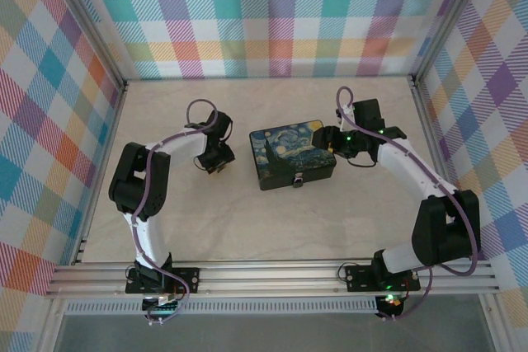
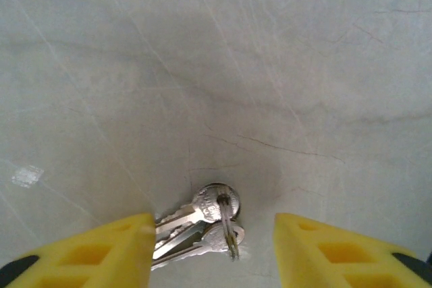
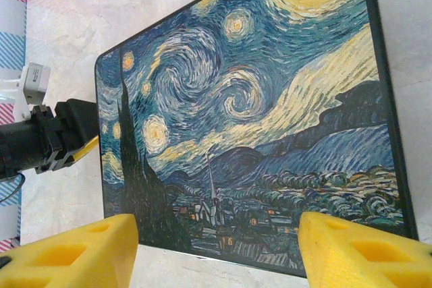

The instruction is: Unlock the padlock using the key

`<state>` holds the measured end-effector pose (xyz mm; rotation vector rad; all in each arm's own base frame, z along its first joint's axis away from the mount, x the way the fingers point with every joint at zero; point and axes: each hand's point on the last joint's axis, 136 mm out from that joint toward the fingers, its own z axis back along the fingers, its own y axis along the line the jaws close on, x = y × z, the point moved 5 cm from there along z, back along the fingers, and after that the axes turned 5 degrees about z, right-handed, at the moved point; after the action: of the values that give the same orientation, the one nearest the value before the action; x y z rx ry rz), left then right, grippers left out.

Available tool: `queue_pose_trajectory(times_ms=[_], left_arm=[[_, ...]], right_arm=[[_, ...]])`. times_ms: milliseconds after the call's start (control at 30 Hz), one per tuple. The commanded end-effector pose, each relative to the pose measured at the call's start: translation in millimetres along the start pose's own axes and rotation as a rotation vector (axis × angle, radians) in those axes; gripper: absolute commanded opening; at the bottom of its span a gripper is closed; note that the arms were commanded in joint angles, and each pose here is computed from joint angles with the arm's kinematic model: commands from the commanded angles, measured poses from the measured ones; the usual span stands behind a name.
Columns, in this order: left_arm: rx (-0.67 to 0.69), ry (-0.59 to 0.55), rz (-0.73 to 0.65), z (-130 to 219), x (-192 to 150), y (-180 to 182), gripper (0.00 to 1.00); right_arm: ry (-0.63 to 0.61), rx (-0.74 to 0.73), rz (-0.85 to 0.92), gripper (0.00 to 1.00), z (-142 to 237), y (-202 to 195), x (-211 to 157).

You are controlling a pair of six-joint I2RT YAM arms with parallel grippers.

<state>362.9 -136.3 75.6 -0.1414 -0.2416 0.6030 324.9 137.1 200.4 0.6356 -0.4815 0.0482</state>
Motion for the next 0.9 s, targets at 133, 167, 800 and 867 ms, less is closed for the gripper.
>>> queue_pose_trajectory(times_ms=[133, 167, 800, 867], left_arm=[[0.000, -0.020, -0.015, 0, 6, -12, 0.42], [0.001, -0.017, -0.019, 0, 6, -13, 0.42], [0.151, -0.120, -0.229, 44, 4, 31, 0.37], [0.156, -0.104, -0.233, 37, 2, 30, 0.37]], right_arm=[[0.017, 0.032, 0.019, 0.64, -4, 13, -7], [0.020, 0.034, 0.023, 0.64, -5, 14, -7], [0.057, 0.060, 0.075, 0.62, -15, 41, -17], [0.062, 0.064, 0.076, 0.62, -18, 44, -19]])
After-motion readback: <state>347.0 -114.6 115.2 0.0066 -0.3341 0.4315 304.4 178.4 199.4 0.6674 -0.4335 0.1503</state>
